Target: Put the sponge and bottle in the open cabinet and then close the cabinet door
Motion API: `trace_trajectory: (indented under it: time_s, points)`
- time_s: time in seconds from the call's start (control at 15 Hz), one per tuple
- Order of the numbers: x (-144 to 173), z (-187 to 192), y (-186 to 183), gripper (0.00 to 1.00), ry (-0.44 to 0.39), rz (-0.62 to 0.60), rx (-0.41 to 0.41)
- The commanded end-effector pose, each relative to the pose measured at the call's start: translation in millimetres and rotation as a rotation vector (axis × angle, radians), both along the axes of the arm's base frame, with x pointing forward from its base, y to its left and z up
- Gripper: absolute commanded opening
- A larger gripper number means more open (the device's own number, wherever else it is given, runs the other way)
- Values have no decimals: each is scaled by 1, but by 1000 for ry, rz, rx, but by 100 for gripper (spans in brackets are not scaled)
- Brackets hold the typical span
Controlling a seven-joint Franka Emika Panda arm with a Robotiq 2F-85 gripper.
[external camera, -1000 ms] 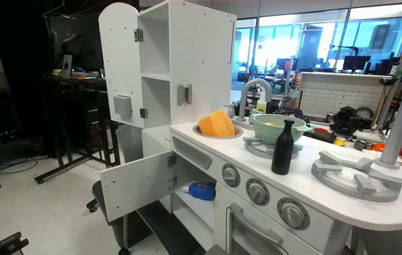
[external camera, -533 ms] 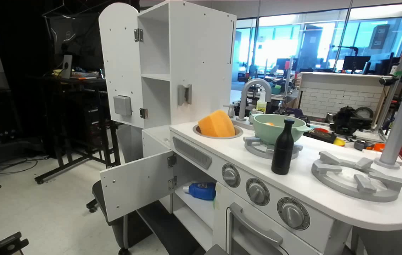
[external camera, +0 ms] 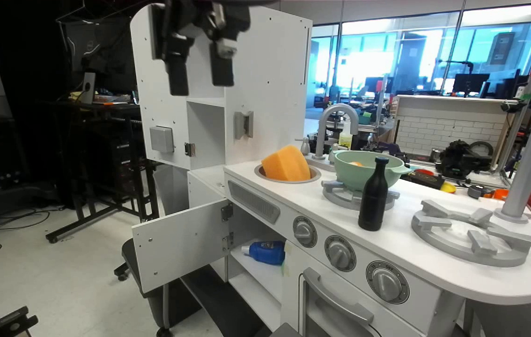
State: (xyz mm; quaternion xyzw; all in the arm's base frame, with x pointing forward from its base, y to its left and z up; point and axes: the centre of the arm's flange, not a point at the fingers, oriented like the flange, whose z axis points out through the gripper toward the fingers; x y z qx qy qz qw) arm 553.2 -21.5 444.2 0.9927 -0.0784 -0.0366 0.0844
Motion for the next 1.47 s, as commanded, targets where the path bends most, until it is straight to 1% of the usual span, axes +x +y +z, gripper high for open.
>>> trace_trajectory:
  time_s: [0.0, 0.13, 0.4, 0.53, 0.67, 0.87, 1.07, 1.27, 1.4]
  points:
    - [93, -18, 5, 100, -5, 25, -51]
    - [128, -41, 13, 100, -4, 42, -81]
    - [189, -85, 43, 100, -14, 86, -133]
    - [216, -107, 56, 100, -42, 108, -158]
    - [238, -117, 73, 100, -74, 125, -182]
    - [263, -129, 87, 100, -127, 141, -197]
    - [284, -141, 84, 100, -157, 149, -198]
    - [299, -166, 80, 100, -180, 162, -176]
    - [300, -166, 85, 100, -203, 182, -161]
